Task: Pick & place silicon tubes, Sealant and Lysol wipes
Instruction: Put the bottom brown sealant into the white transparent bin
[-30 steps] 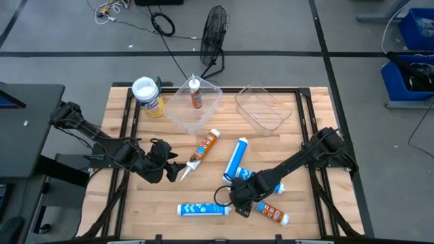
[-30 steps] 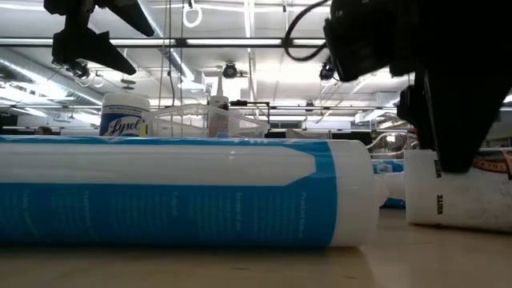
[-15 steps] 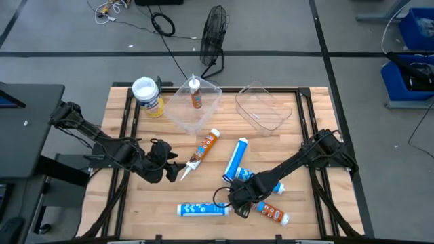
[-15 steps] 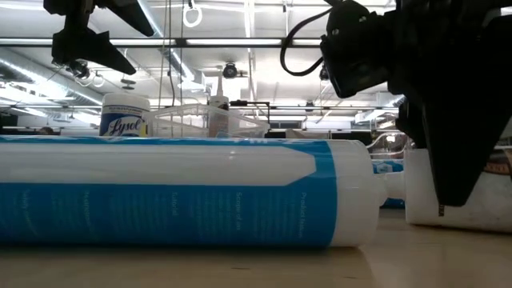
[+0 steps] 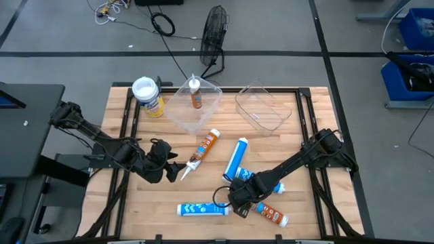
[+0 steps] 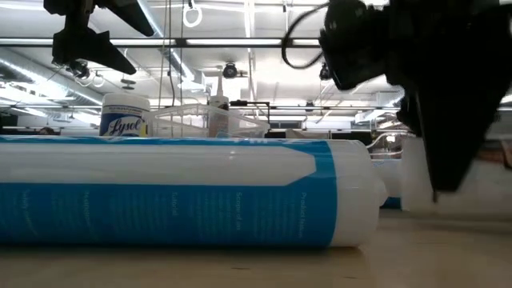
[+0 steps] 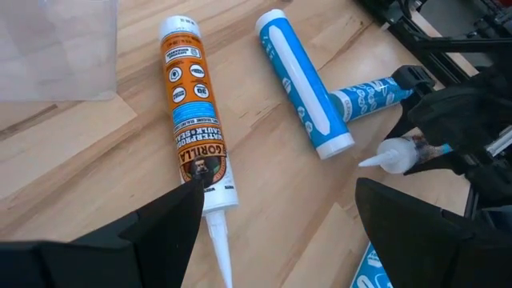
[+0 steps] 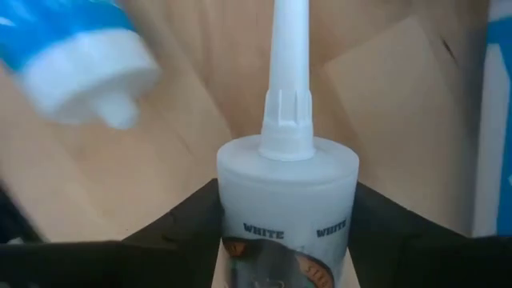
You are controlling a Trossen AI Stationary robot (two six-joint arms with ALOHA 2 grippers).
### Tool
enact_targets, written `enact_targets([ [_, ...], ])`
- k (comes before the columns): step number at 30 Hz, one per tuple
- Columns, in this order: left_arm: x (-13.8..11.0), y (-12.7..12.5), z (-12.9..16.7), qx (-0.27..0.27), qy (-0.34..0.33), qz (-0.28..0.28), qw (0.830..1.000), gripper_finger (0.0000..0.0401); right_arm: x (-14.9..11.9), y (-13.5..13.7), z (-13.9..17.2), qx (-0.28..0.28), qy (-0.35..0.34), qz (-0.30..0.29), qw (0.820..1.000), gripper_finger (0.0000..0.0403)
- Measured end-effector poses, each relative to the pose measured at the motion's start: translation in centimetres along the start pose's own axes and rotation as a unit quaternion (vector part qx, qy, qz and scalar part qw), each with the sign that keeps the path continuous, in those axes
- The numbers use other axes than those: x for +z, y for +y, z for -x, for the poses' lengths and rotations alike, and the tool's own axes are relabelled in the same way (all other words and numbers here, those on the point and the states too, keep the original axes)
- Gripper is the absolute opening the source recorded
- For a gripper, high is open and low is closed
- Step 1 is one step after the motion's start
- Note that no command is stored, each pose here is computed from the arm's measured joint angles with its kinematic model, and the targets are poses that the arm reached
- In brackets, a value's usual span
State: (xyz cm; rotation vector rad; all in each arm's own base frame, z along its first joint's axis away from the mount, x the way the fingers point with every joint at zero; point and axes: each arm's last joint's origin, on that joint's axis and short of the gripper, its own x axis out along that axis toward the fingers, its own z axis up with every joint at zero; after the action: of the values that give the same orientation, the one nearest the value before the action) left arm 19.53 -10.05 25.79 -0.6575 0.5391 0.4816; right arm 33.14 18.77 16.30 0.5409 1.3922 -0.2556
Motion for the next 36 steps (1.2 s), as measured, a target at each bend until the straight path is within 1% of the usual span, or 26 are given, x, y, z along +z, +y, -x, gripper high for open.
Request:
enact_targets([
  [3,0.0,0.0,0.0,-0.002,-0.001,0.002,1.0,0.033,0.1,0.5,0.7,0.008,-0.005,0.004,1.0,0.021],
  [8,0.0,-0.1,0.0,-0.004,-0.001,0.003,1.0,0.033,0.3,1.2,1.9,-0.002,-0.019,0.009,1.0,0.021],
  [12,0.0,-0.1,0.0,-0.005,-0.002,0.004,1.0,0.033,0.2,1.6,3.4,-0.037,-0.029,0.023,0.999,0.021],
  [22,0.1,-0.2,0.0,-0.01,-0.004,0.019,1.0,0.033,0.6,2.6,7.6,-0.094,-0.088,0.048,0.991,0.021],
  [25,0.1,-0.2,0.0,-0.011,-0.004,0.02,1.0,0.033,0.9,2.7,8.9,-0.114,-0.108,0.065,0.985,0.021],
  [32,0.1,-0.3,0.0,-0.013,-0.004,0.02,1.0,0.033,2.6,2.1,12.7,-0.168,-0.162,0.078,0.969,0.021],
  [36,0.1,-0.3,0.0,-0.012,-0.004,0.019,1.0,0.033,3.4,1.1,15.6,-0.226,-0.199,0.085,0.95,0.021],
])
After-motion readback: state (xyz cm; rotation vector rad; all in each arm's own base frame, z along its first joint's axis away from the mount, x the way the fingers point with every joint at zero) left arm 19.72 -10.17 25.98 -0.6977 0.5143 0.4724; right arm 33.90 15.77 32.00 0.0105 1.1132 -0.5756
